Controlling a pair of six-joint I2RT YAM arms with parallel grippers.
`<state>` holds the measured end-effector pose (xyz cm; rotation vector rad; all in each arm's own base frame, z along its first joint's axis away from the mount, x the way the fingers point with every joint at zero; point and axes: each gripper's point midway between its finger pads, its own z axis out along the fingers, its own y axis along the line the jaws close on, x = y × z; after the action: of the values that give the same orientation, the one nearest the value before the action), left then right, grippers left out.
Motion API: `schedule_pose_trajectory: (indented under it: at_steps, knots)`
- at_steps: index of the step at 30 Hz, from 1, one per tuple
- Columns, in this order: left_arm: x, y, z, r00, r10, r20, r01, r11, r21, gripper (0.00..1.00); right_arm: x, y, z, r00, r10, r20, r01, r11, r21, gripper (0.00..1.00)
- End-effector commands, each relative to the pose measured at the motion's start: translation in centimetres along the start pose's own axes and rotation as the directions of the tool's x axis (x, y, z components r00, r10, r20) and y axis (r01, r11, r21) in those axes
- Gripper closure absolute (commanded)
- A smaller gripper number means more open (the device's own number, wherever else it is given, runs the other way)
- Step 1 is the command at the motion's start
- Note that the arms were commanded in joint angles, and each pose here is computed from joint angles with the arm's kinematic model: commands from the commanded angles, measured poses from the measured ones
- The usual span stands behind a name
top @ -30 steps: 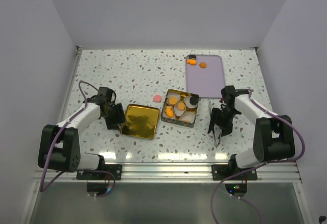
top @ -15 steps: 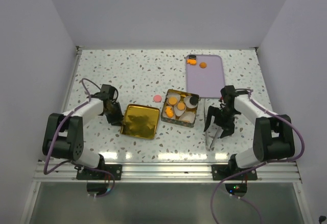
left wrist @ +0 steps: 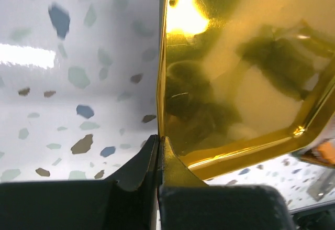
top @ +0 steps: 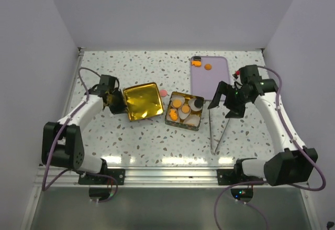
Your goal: Pack the cookies
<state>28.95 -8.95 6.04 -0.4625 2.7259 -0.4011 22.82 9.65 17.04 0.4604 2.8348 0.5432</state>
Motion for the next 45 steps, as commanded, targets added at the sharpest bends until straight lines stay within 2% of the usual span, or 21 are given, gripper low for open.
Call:
schedule_pose_trajectory:
  at_steps: [1,3,4,6,9,10,12,13,15,19,22,26,27,34,38,44,45]
  knots:
    - [-6.2,-4.7,-6.2,0.966,0.024,0.259,-0.062,0.988,0.139,1.00,0.7,5.9,-5.2,0.998,0.061,-0.016,-0.063,0.964,-0.259,0.01]
    - [-8.0,-6.6,-9.5,0.932,0.025,0.362,-0.104,0.974,0.200,1.00,0.7,8.6,-7.1,0.996,0.079,-0.036,-0.087,0.920,-0.383,0.01]
    - [-8.9,-7.6,-10.9,0.910,0.024,0.413,-0.133,0.963,0.236,1.00,0.6,11.1,-8.7,0.992,0.100,-0.073,-0.123,0.864,-0.488,0.01]
    - [-10.2,-9.2,-14.7,0.854,0.013,0.521,-0.192,0.937,0.290,1.00,0.9,14.0,-10.8,0.989,0.085,-0.121,-0.140,0.794,-0.592,0.01]
    - [-11.0,-10.1,-18.7,0.783,-0.006,0.622,-0.243,0.918,0.315,1.00,-0.1,17.4,-12.7,0.971,0.135,-0.200,-0.236,0.692,-0.682,0.01]
    - [-11.3,-10.4,-19.7,0.759,-0.014,0.650,-0.260,0.910,0.323,1.00,-0.4,19.5,-13.8,0.959,0.137,-0.246,-0.276,0.633,-0.724,0.01]
    - [-11.4,-10.4,-21.6,0.712,-0.024,0.702,-0.282,0.905,0.317,1.00,-0.4,21.5,-14.4,0.937,0.144,-0.319,-0.341,0.584,-0.737,0.01]
    - [-11.7,-10.5,-22.5,0.681,-0.032,0.731,-0.298,0.900,0.317,1.00,-0.3,23.7,-15.4,0.917,0.130,-0.377,-0.385,0.535,-0.752,0.01]
    - [-11.8,-10.2,-24.2,0.620,-0.039,0.784,-0.320,0.900,0.297,1.00,-0.3,25.7,-16.5,0.905,0.105,-0.411,-0.406,0.498,-0.766,0.01]
    - [-11.4,-9.8,-26.5,0.545,-0.035,0.838,-0.356,0.895,0.269,1.00,-1.8,29.3,-17.3,0.869,0.105,-0.483,-0.477,0.436,-0.763,0.01]
    - [-11.2,-9.7,-27.2,0.522,-0.033,0.852,-0.368,0.893,0.260,1.00,-3.0,31.6,-18.6,0.857,0.116,-0.502,-0.508,0.359,-0.783,0.01]
    - [-11.2,-9.4,-27.9,0.498,-0.032,0.867,-0.369,0.896,0.245,1.00,-3.8,34.5,-17.6,0.829,0.130,-0.543,-0.551,0.354,-0.756,0.01]
    - [-11.2,-9.4,-28.0,0.493,-0.032,0.869,-0.371,0.896,0.243,1.00,-3.4,35.5,-18.5,0.839,0.105,-0.535,-0.536,0.335,-0.775,0.01]
    - [-10.9,-9.3,-29.1,0.461,-0.033,0.887,-0.387,0.892,0.234,1.00,-3.8,38.7,-17.0,0.807,0.105,-0.581,-0.583,0.300,-0.755,0.01]
    - [-10.6,-9.1,-31.0,0.411,-0.035,0.911,-0.406,0.888,0.218,1.00,-3.7,39.3,-15.5,0.791,0.124,-0.600,-0.606,0.300,-0.737,0.01]
    - [-10.4,-8.6,-32.4,0.364,-0.025,0.931,-0.408,0.894,0.184,1.00,-4.9,40.4,-15.8,0.773,0.130,-0.621,-0.634,0.214,-0.743,0.01]
    - [-10.3,-8.5,-32.5,0.358,-0.023,0.933,-0.406,0.896,0.178,1.00,-5.2,40.6,-16.8,0.768,0.114,-0.630,-0.640,0.171,-0.749,0.01]
